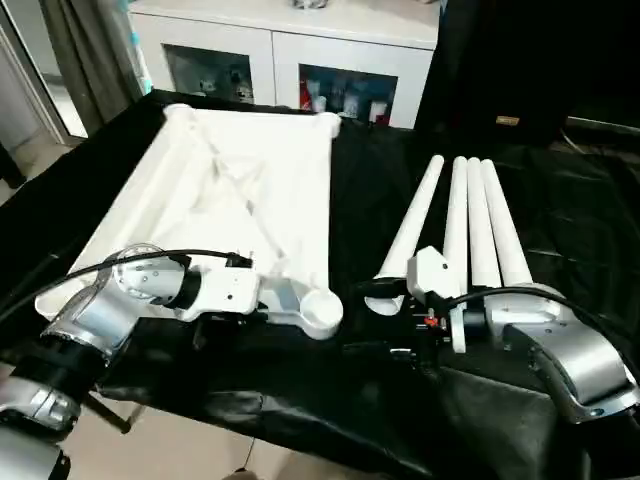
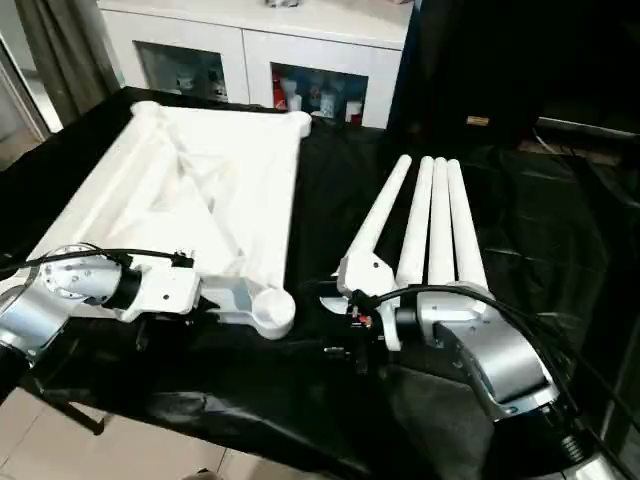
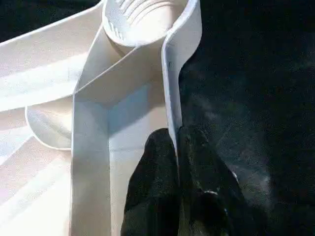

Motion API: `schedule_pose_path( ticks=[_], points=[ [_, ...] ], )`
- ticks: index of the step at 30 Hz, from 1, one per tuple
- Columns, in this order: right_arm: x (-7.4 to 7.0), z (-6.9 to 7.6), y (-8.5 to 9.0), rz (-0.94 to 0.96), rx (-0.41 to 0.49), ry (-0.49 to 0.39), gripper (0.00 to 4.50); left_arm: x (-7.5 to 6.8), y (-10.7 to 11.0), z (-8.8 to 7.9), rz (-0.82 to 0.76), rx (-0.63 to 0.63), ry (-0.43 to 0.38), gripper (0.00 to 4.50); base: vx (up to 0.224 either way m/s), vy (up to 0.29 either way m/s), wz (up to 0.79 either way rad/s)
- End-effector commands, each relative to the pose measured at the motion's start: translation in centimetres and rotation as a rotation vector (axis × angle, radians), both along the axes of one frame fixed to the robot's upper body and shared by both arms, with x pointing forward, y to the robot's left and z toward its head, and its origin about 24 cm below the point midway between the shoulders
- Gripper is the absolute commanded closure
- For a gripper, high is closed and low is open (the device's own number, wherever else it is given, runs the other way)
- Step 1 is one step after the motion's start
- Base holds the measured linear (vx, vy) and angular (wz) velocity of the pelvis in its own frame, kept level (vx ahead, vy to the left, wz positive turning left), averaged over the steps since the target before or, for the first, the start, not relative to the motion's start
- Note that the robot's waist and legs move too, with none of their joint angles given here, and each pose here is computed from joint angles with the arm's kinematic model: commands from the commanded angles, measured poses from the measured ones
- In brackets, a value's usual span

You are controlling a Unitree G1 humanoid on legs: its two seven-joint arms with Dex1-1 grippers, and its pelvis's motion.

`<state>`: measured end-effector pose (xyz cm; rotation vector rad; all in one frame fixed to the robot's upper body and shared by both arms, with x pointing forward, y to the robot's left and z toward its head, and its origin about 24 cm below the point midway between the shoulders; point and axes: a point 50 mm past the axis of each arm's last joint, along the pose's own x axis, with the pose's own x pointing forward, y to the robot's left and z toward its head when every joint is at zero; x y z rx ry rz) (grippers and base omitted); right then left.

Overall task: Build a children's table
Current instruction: Move table base

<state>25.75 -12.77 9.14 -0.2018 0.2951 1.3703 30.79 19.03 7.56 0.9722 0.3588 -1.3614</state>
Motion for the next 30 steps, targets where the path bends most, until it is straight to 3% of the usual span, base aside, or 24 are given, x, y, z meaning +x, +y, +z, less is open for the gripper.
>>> schedule_pose_path(
  ticks=[1, 8, 9, 16, 20, 22, 23, 26, 30],
  points=[
    [0.1, 0.2, 0.0, 0.001, -0.005, -0.011, 0.0, 1.1, 1.4, 1.5, 0.065, 0.01, -0.087, 4.47, 0.0, 0.0, 0.0],
    [-0.2, 0.1, -0.1, -0.014, -0.008, -0.018, 0.0, 1.1, 1.8, 1.7, 0.059, -0.045, -0.048, 4.47, 0.0, 0.0, 0.0],
    [-0.2, 0.1, -0.1, -0.014, -0.008, -0.019, 0.0, 1.1, 1.8, 1.7, 0.058, -0.046, -0.049, 4.02, 0.0, 0.0, 0.0],
    [0.3, 1.7, 0.1, -0.114, 0.116, -0.044, 0.0, 1.0, 0.8, 5.1, 0.044, -0.282, -0.087, 3.53, 0.0, 0.0, 0.0],
    [1.9, 2.7, 0.1, -0.26, 0.196, -0.011, 0.0, 0.9, 0.5, 7.4, 0.084, -0.435, -0.115, 3.25, 0.0, 0.0, 0.0],
    [3.7, 3.1, 0.2, -0.414, 0.214, -0.02, 0.0, 1.0, 0.5, 8.4, 0.138, -0.508, -0.132, 3.11, 0.0, 0.0, 0.0],
    [5.3, 3.3, 0.2, -0.565, 0.238, -0.007, 0.0, 1.0, 0.6, 8.9, 0.187, -0.559, -0.164, 3.03, 0.0, 0.0, 0.0],
    [7.6, 3.2, 0.4, -0.792, 0.21, 0.018, 0.0, 0.0, 0.3, 8.1, 0.242, -0.642, -0.09, 2.71, 0.0, 0.0, 0.0],
    [8.8, 2.9, 0.5, -0.922, 0.187, 0.051, 0.0, -0.7, -0.4, 7.5, 0.294, -0.697, -0.063, 2.51, 0.0, 0.0, 0.0]
  ],
)
